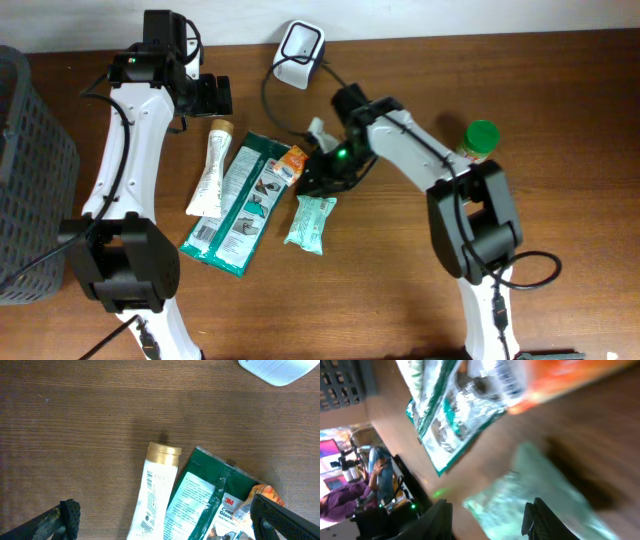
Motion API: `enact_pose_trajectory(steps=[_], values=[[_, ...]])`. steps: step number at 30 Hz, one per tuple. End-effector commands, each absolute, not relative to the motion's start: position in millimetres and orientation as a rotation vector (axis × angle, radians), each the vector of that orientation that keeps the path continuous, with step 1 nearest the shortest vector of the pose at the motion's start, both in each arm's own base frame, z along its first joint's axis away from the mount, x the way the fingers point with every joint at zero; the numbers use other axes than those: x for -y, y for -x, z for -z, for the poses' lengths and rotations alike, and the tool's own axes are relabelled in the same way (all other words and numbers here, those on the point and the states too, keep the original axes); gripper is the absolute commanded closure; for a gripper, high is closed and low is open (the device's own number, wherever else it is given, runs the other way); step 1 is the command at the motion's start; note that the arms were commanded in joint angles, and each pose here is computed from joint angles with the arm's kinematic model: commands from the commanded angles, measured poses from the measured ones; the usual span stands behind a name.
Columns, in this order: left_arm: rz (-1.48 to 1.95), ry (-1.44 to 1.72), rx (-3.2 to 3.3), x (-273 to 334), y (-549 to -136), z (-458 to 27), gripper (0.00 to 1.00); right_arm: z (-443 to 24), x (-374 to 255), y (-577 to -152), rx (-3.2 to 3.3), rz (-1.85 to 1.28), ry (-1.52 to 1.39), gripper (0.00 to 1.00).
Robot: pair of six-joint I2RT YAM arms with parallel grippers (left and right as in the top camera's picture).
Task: Scan the item barcode
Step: 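Lift the light-green packet and pull it to the right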
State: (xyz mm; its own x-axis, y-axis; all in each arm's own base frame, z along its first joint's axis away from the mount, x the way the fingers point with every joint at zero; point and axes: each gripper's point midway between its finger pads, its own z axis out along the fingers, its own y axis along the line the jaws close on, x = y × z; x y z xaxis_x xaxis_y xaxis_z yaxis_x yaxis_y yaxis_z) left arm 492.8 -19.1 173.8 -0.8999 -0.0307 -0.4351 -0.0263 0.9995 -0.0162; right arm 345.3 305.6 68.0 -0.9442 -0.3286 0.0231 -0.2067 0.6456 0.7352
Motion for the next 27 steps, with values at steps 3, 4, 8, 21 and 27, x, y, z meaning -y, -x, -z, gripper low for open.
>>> enact_pose_trajectory(steps=[3, 4, 8, 21, 27], values=[[0.003, 0.031, -2.643, 16.1, -494.3, -194.0, 0.01, -64.2, -338.8, -319.4, 2.775, 0.956, -0.303, 0.63], [0.003, 0.031, -2.643, 16.1, -494.3, -194.0, 0.01, -61.8, -342.0, -315.5, 2.787, 0.925, -0.312, 0.63], [0.003, 0.031, -2.643, 16.1, -494.3, -194.0, 0.01, -46.7, -326.8, -304.4, 2.826, 0.729, -0.262, 0.63], [0.003, 0.031, -2.643, 16.1, -494.3, -194.0, 0.01, -50.7, -243.0, -334.7, 2.856, 0.622, -0.445, 0.62], [0.003, 0.031, -2.643, 16.1, -494.3, -194.0, 0.01, -81.3, -205.7, -348.3, 2.891, 0.661, -0.434, 0.57]])
